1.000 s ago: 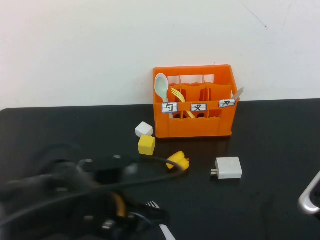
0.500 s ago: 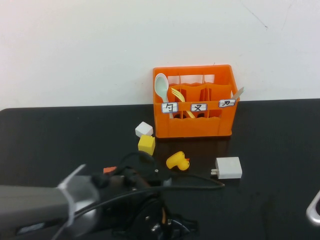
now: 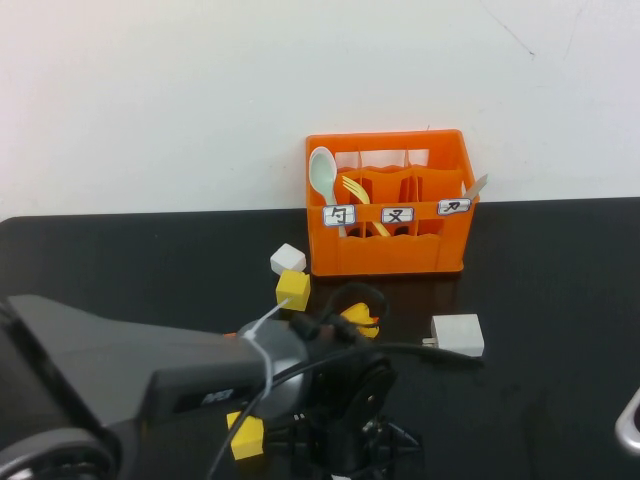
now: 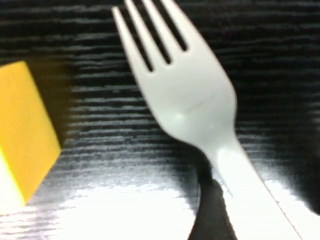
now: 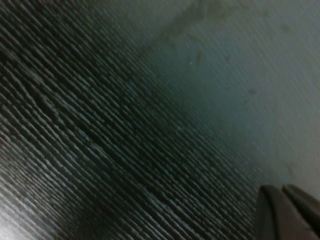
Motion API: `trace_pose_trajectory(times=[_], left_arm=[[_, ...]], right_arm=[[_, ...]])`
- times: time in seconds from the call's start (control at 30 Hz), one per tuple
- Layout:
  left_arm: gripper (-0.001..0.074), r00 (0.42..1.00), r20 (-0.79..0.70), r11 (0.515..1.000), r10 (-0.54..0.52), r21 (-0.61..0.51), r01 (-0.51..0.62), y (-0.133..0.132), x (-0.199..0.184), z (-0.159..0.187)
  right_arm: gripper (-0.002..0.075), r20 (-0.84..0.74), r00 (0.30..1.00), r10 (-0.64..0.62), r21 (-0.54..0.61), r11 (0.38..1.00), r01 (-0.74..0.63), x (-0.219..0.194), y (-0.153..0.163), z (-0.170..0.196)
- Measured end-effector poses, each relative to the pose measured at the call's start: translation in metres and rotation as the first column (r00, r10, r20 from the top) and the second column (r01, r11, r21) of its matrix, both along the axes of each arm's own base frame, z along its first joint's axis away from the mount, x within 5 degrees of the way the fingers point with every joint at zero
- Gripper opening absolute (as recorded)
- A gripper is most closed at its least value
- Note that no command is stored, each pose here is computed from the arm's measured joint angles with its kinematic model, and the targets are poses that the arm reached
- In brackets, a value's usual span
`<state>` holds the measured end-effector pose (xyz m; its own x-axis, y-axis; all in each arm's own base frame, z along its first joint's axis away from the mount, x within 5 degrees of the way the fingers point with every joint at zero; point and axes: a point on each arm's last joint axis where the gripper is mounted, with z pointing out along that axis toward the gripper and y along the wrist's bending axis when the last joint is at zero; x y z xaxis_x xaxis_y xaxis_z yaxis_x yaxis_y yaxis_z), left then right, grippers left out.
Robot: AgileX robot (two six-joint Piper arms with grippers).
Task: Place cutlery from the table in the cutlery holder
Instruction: Pick up the fork
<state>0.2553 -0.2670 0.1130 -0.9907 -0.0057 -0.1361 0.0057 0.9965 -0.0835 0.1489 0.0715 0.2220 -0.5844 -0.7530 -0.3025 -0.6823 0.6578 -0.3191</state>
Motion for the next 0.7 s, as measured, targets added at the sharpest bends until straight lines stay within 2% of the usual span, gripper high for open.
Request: trace_pose_trajectory(times=[0.13, 0.23, 0.33, 0.5, 0.53, 0.7], left_arm=[[0.0416, 1.0, -0.019, 1.0, -0.014, 0.027, 0.014, -0.004, 0.004, -0.001], [0.0398, 0.997, -0.016, 0.997, -0.072, 0.034, 0.072, -0.007, 0.006, -0.002], [0.0331, 0.991, -0.007, 0.99, -0.133, 0.037, 0.133, -0.009, 0.008, -0.001], [0.0127, 0.986, 0.006, 0.985, -0.168, 0.04, 0.168, -0.01, 0.011, -0.001], [0.0106, 0.986, 0.006, 0.985, -0.168, 0.04, 0.168, -0.01, 0.011, -0.001], [0.0108, 0.986, 0.013, 0.985, -0.169, 0.041, 0.168, -0.01, 0.011, 0.0]], right_arm=[[-0.0002, 0.0, 1.0, 0.0, 0.0, 1.0, 0.0, 0.0, 0.0, 0.0], [-0.0002, 0.002, 1.0, 0.001, 0.0, 1.0, -0.001, 0.0, 0.0, 0.0], [-0.0002, 0.009, 1.0, 0.004, 0.006, 1.0, -0.004, 0.001, 0.001, 0.0], [-0.0002, 0.026, 1.0, 0.01, 0.02, 1.0, -0.011, 0.002, 0.002, 0.001], [-0.0002, 0.026, 1.0, 0.01, 0.02, 1.0, -0.011, 0.002, 0.002, 0.001], [-0.0002, 0.028, 1.0, 0.011, 0.021, 1.0, -0.012, 0.002, 0.002, 0.001]])
